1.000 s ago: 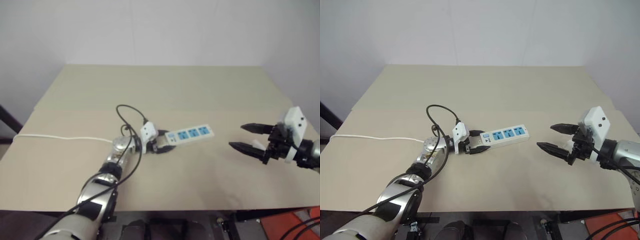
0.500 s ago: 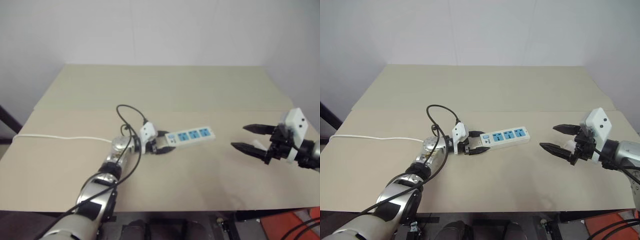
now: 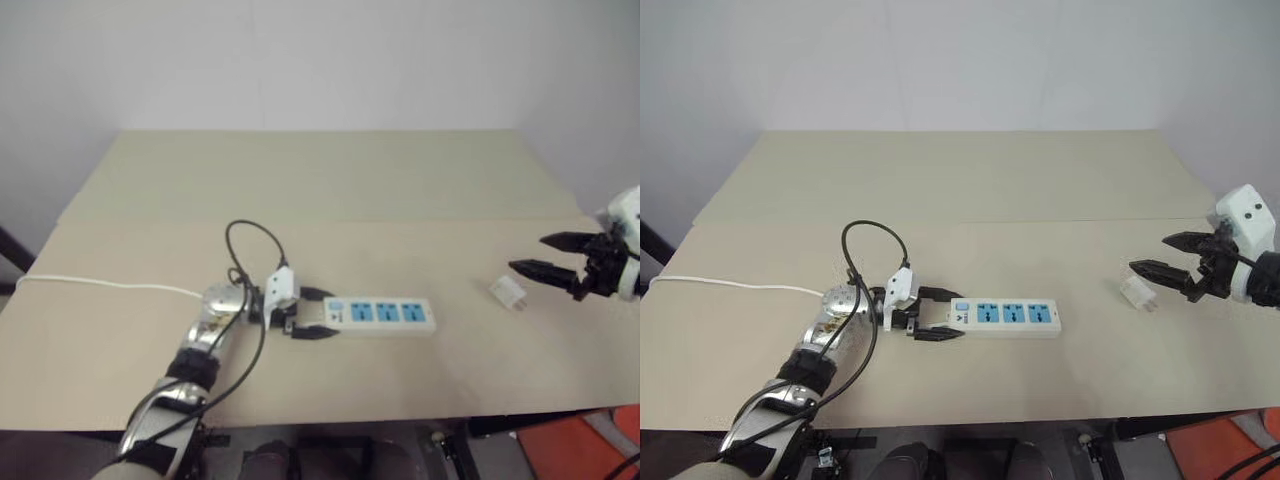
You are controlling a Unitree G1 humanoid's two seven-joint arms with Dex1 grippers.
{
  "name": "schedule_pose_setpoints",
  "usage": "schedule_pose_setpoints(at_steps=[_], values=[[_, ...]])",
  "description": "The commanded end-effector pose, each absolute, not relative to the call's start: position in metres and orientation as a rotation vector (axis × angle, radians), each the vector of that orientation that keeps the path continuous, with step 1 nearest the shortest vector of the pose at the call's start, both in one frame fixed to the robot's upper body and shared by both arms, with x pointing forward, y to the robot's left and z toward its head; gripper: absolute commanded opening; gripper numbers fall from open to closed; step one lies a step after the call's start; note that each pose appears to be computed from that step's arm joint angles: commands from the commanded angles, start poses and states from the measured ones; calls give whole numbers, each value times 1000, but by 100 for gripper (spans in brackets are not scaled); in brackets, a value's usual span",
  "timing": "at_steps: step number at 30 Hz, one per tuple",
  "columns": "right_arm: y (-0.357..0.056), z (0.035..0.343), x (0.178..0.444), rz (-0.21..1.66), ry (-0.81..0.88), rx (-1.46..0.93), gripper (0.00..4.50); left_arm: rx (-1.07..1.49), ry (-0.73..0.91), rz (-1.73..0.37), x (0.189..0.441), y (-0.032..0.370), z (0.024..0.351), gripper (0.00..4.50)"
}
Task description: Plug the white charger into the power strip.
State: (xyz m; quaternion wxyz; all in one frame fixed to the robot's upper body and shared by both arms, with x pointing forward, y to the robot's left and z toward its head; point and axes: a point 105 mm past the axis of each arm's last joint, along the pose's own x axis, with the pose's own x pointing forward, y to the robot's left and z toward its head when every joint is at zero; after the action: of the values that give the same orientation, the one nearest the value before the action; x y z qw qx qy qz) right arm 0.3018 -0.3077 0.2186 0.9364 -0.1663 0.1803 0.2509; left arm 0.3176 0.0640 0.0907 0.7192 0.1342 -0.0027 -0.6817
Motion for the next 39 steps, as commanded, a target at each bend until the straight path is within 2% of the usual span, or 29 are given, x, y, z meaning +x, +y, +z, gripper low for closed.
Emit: schedule_pose_setpoints(at_steps=[1, 8, 15, 24, 39], values=[[-313, 228, 309, 412, 452, -294, 434, 285, -49, -1541, 308, 56, 102, 324], [-307, 234, 322, 353, 632, -236, 434, 284, -33, -1513, 307, 52, 100, 324], [-311, 217, 336, 376, 838, -346, 434, 298, -4, -1493, 306, 54, 95, 324], [-321, 207, 360, 402, 907, -411, 434, 279, 0, -1446, 303, 52, 93, 324], [-321, 186, 371, 440, 973, -440, 434, 270, 5, -1414, 301, 54, 94, 324]])
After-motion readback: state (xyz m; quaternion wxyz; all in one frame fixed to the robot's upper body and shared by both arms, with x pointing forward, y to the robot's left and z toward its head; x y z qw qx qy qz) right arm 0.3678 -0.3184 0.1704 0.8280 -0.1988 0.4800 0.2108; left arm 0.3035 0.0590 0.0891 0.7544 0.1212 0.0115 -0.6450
